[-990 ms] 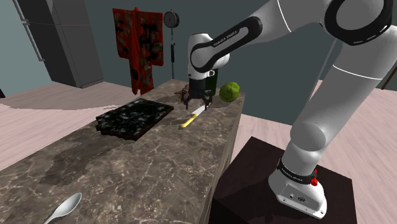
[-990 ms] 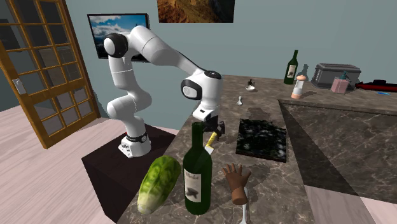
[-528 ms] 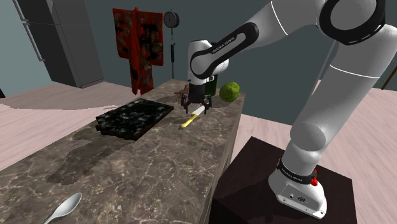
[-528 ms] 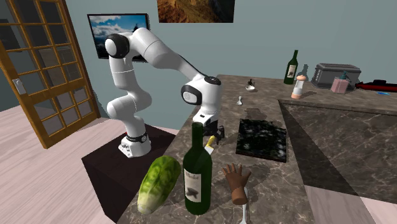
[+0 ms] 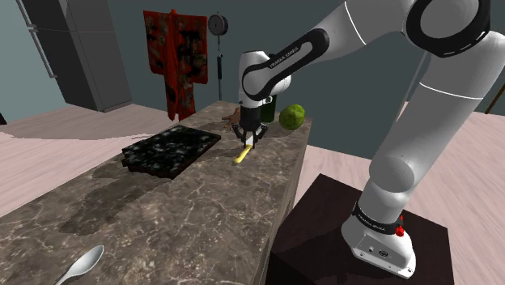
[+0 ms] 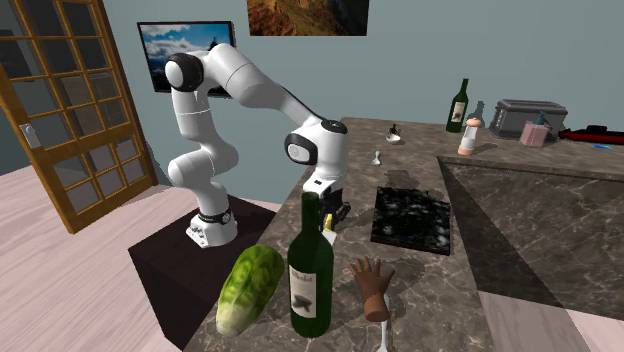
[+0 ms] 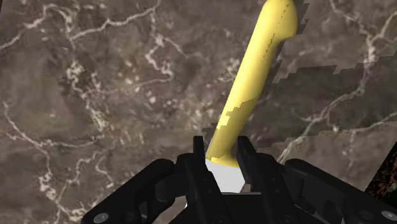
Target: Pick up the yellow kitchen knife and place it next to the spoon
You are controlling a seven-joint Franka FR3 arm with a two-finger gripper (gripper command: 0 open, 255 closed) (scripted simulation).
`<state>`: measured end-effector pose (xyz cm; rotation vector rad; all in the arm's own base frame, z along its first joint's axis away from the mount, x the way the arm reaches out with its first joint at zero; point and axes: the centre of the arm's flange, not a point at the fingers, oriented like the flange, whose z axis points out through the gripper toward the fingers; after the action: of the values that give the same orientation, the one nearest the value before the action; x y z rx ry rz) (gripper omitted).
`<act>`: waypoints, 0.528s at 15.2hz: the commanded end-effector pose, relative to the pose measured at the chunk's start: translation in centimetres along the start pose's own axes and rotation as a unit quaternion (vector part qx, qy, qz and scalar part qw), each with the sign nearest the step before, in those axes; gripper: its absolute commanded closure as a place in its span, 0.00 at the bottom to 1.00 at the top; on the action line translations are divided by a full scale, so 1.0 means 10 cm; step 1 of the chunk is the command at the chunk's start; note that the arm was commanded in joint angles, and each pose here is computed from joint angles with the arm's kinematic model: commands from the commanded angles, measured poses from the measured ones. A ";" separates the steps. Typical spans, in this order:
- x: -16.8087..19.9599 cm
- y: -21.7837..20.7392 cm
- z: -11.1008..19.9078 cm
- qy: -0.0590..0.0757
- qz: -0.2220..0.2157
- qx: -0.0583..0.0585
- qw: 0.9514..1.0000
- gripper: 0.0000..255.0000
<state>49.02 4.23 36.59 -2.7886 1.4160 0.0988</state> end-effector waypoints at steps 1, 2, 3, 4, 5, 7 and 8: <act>0.00 0.00 0.00 0.000 0.000 0.000 1.000 1.00; 0.00 0.00 0.00 0.000 0.000 0.000 1.000 1.00; 0.00 0.00 0.00 0.000 0.000 0.000 1.000 1.00; 0.01 0.00 0.00 0.000 0.000 0.000 1.000 1.00; 0.01 0.00 0.00 0.000 0.000 0.000 1.000 1.00; 0.00 0.00 -0.05 0.000 0.000 0.000 1.000 1.00; 0.00 0.00 -0.10 0.000 0.000 0.000 1.000 1.00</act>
<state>49.02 4.16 37.25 -2.7883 1.4165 0.0988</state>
